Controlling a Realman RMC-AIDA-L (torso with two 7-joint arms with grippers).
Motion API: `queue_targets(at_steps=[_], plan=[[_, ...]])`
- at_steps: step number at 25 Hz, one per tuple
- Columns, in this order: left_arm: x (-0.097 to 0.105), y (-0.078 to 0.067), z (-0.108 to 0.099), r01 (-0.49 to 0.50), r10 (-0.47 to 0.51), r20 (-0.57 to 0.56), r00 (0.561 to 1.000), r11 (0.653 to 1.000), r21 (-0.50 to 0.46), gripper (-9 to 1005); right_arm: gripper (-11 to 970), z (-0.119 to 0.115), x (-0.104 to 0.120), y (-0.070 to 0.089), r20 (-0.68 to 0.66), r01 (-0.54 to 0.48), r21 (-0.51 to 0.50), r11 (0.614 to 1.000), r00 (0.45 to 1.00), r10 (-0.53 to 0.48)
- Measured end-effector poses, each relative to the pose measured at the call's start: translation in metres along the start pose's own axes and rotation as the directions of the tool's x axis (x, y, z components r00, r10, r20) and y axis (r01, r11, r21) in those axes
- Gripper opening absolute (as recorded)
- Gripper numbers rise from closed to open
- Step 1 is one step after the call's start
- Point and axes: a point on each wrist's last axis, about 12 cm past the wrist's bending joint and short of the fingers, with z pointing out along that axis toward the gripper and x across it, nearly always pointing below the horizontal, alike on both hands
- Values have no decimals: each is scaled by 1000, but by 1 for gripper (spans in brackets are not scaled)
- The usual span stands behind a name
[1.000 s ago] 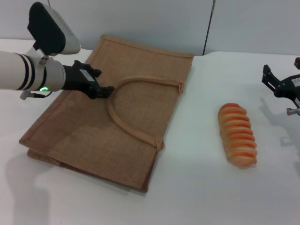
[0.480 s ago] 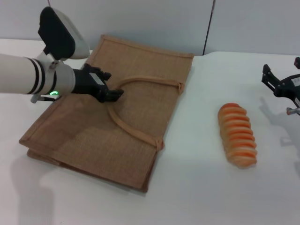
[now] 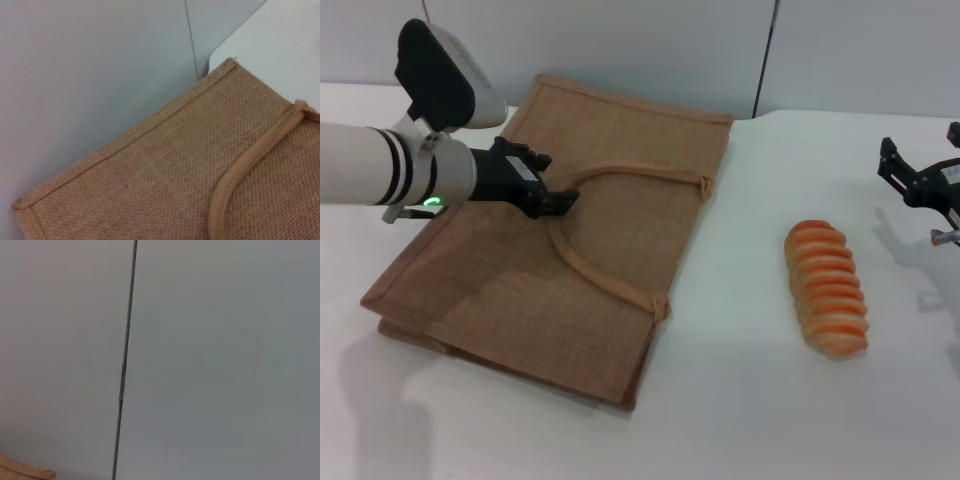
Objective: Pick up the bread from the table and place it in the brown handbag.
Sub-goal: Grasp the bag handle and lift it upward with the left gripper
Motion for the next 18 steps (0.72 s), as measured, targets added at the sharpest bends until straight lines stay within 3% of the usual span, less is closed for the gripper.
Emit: queue_targets(at_steps=[18], plan=[[6, 2, 1, 9, -10, -17, 1000, 1000, -27, 509, 889, 1, -1, 1, 3, 0, -2, 1000, 1000, 0]])
